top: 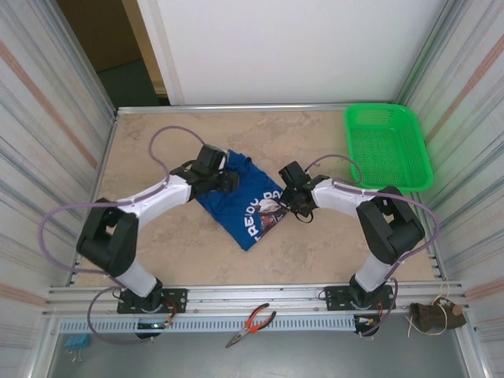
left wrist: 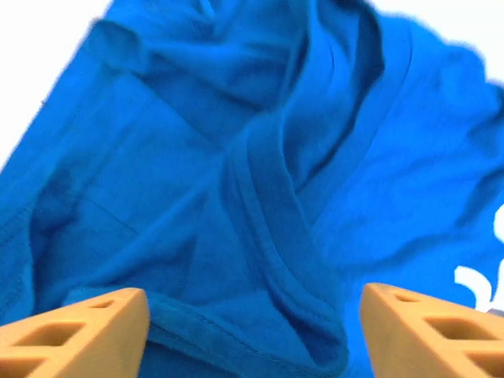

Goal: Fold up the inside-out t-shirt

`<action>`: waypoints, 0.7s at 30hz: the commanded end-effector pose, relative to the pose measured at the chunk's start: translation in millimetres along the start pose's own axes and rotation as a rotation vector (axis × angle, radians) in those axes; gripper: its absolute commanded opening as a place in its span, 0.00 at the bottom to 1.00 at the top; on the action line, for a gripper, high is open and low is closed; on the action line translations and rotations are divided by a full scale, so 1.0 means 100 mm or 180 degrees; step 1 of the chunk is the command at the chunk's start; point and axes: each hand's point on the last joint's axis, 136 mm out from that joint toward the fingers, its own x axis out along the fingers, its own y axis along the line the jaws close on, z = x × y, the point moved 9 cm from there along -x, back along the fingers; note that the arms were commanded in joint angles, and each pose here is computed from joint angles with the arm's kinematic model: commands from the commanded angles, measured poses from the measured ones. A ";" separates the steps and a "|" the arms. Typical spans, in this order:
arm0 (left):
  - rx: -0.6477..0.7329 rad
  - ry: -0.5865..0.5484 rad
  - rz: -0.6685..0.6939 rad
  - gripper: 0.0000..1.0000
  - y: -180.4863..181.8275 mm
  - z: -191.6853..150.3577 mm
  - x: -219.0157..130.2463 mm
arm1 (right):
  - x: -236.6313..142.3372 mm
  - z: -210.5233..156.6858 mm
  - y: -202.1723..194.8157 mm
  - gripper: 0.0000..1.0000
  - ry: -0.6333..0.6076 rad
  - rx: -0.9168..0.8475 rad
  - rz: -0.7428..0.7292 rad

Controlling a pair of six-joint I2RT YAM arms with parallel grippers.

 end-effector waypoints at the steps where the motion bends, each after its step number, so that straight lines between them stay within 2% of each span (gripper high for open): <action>1: 0.0314 0.0060 0.0166 0.75 -0.01 -0.02 0.00 | 0.01 -0.04 -0.02 0.00 0.0024 -0.0065 -0.0110; 3: 0.0293 0.0090 0.0206 0.74 0.00 -0.05 0.04 | 0.01 -0.04 -0.03 0.00 0.0029 -0.0068 -0.0120; 4: 0.0288 0.0103 0.0245 0.68 0.01 -0.07 0.06 | 0.01 -0.03 -0.03 0.00 0.0027 -0.0061 -0.0121; 6: 0.0244 0.0114 0.0352 0.46 0.05 -0.08 0.10 | 0.01 -0.04 -0.04 0.00 0.0016 -0.0064 -0.0145; 8: 0.0090 0.0104 0.0462 0.04 0.14 -0.05 0.13 | 0.00 -0.05 -0.07 0.00 0.0006 -0.0048 -0.0177; 9: -0.0005 0.0089 0.0479 0.00 0.18 -0.03 0.14 | -0.01 -0.05 -0.09 0.00 -0.0011 -0.0034 -0.0194; 21: -0.1002 -0.0242 0.0129 0.00 0.64 0.31 0.20 | -0.30 -0.27 -0.56 0.00 -0.0298 0.0419 -0.0390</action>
